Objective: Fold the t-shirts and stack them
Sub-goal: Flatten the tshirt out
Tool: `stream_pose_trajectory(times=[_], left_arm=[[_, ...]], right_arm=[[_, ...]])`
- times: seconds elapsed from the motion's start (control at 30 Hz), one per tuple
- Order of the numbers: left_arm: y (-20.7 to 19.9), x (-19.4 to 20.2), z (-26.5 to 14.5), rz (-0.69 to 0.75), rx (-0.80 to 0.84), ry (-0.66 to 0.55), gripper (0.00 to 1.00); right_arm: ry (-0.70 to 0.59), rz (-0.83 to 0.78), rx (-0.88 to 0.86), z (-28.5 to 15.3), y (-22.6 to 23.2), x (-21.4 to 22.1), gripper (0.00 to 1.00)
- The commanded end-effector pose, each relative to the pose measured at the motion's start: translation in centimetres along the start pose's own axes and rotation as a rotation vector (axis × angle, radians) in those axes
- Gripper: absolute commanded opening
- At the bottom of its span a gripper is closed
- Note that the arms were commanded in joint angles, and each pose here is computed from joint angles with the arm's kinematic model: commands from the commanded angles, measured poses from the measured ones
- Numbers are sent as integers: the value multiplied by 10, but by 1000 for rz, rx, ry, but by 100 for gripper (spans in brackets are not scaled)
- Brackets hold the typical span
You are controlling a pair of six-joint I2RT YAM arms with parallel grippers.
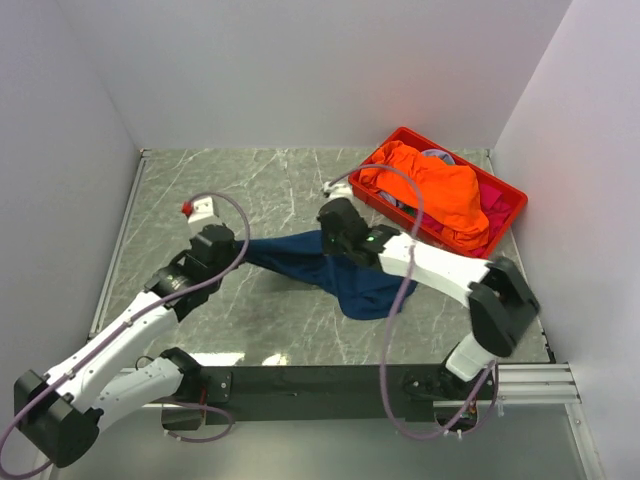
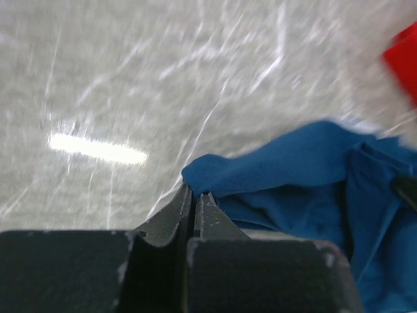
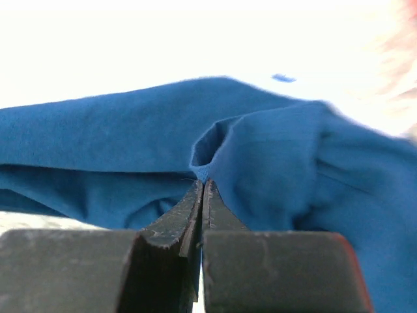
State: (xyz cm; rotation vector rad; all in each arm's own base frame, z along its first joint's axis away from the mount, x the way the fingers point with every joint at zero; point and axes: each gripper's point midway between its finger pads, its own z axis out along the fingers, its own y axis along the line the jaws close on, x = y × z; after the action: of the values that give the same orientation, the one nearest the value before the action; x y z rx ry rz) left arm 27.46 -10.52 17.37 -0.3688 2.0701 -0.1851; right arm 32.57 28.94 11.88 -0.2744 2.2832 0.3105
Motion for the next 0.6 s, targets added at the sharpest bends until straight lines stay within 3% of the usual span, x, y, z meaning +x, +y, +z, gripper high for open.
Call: stream_pose_trajectory(times=[0.0, 0.23, 0.37, 0.57], left_arm=[[-14, -63, -23, -53, 45, -134, 1], [-5, -158, -65, -109, 21, -349, 1], [8, -202, -88, -138, -16, -452, 1], [25, -208, -79, -143, -81, -451, 1]], right_arm=[[-146, 14, 85, -45, -31, -42, 0], [-453, 112, 130, -171, -82, -118, 0], [-602, 156, 192, -240, -113, -140, 0], [-714, 244, 313, -294, -160, -135, 0]])
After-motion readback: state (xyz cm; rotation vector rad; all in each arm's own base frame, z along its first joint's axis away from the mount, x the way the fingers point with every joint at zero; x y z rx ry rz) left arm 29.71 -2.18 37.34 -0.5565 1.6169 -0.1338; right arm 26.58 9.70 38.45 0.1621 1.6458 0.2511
